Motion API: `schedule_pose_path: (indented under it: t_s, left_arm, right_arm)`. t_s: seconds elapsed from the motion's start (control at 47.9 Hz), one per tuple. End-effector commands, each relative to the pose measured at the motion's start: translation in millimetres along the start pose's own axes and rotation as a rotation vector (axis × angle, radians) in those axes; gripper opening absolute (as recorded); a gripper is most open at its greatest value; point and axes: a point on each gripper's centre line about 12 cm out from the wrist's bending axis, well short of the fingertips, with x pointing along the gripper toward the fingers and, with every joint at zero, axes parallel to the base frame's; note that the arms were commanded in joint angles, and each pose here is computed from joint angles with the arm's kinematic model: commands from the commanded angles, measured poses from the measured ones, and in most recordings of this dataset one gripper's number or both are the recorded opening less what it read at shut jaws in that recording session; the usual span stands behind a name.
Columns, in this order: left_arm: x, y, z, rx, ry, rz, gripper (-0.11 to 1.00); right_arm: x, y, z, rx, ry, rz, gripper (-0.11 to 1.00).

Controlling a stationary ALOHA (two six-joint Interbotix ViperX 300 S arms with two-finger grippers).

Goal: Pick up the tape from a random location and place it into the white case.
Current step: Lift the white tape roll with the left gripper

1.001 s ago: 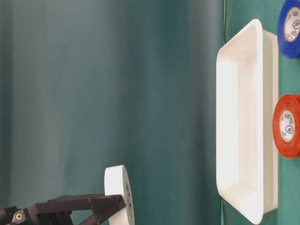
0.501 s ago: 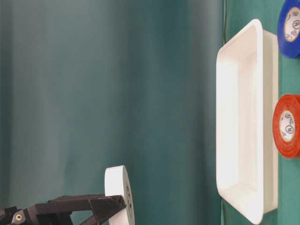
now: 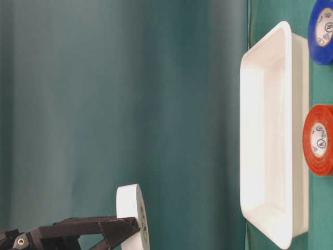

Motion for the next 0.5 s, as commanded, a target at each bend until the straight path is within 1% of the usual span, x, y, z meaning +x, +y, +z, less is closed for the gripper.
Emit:
schedule_pose_path:
  t_s: [0.0,0.146,0.209,0.334,0.48]
  left_arm:
    - [-12,-1,3,0.006,-0.038,-0.005,0.26]
    - [-12,3,4,0.003,-0.040,0.005,0.26]
    - [-12,10,5,-0.010,-0.042,0.017,0.26]
    - [-14,32,5,-0.044,-0.043,0.051,0.26]
    - [-19,61,5,-0.095,-0.052,0.097,0.26]
  right_arm:
    - [2,0,11,0.000,-0.028,-0.002,0.00]
    - [2,0,11,0.000,-0.028,-0.002,0.00]
    - [2,0,11,0.000,-0.028,-0.002,0.00]
    - [2,0,12,0.000,-0.029,-0.002,0.00]
    - [2,0,11,0.000,-0.026,-0.002,0.00]
